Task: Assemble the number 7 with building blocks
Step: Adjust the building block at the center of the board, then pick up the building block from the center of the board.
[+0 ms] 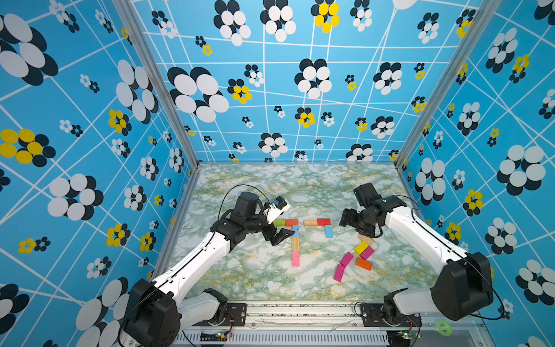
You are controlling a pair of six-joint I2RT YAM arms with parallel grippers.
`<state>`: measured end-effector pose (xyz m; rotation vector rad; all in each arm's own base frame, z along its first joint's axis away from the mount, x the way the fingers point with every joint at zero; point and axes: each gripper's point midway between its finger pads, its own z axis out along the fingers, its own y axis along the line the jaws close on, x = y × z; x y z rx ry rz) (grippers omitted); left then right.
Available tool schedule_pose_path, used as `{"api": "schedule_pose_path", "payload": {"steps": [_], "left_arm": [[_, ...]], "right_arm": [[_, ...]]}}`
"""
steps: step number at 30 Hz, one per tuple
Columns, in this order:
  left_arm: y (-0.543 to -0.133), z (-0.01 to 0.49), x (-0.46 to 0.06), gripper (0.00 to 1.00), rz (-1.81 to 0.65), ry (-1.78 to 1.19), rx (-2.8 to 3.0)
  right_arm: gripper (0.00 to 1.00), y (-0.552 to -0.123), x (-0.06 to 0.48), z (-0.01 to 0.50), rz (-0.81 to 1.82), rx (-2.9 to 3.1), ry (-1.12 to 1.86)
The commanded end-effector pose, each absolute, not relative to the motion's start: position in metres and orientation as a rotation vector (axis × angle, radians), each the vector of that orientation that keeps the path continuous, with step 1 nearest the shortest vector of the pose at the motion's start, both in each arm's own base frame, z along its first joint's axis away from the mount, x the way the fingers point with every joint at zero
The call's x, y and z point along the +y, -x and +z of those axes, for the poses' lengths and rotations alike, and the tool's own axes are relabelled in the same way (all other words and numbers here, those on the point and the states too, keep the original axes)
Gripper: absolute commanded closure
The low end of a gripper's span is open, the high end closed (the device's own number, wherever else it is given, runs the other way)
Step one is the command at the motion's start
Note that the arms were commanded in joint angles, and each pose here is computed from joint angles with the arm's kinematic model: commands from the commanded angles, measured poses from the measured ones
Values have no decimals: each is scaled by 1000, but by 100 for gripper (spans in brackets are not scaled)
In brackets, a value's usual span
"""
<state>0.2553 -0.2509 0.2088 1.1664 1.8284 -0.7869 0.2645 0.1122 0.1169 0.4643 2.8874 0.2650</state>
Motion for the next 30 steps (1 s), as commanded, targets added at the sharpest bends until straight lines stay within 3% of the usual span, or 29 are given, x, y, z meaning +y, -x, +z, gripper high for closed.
{"api": "schedule_pose_path", "payload": {"steps": [1,11,30], "left_arm": [[-239,216,-262,1,-854,-1238,1762],[-230,215,-266,1,-835,-1275,1747],[-231,210,-267,1,-834,-1283,1767]], "right_arm": [[15,-230,113,99,167,2946,-573],[22,-210,120,39,181,2995,-721],[37,-199,122,12,129,3048,-692]]}}
